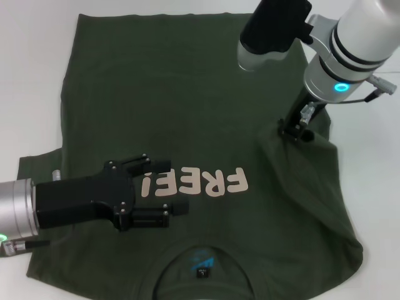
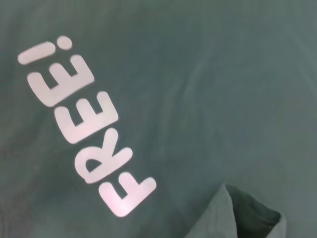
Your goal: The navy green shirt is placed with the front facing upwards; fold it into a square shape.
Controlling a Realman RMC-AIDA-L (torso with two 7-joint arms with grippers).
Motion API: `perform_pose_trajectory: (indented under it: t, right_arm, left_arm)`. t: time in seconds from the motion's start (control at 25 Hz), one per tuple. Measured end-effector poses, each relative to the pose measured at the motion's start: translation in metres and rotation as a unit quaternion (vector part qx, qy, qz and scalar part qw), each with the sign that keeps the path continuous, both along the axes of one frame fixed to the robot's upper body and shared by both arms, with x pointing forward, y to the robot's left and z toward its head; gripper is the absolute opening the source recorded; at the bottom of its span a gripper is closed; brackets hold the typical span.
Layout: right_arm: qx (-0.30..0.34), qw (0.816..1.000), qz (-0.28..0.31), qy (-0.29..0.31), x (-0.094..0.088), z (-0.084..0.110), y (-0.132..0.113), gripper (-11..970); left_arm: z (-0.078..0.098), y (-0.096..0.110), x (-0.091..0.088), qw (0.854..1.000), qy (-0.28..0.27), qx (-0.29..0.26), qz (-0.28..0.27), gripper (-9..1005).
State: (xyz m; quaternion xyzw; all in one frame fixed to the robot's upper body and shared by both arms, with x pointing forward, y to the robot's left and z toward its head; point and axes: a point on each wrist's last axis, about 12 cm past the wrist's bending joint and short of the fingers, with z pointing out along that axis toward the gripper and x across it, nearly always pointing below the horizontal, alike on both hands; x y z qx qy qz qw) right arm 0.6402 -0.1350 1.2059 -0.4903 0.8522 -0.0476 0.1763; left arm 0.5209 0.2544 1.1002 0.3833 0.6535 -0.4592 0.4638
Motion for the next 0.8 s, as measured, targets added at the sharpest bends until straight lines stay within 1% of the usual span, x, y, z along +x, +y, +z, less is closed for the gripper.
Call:
perform_pose_trajectory:
  t: [0.2,0.44,0.6,0.8]
  right_arm:
    - [0.003,1.0,0.015,-0.007,0.001,0.005,0.009,25]
    - [0.018,0.999,0.035,-0.004,0.001,0.006,0.02,29]
    - [0.008,0.999,0.043,0.002,0.003,-0.002,0.026,32]
    - [0.001,0.998,0.053,0.019,0.002,-0.019,0.033,36]
  left_arm:
    - [0.0,0.0,-0.001,1.0,0.0,0.0,0.001,825]
    - [0.0,0.001,-0.001,1.0,-0.001,0.0,0.001,824]
    - [0.0,0.0,0.0,1.0,-0.003,0.0,0.001,823]
    - [0.0,0.001,0.0,1.0,-0.003,0.001,0.002,822]
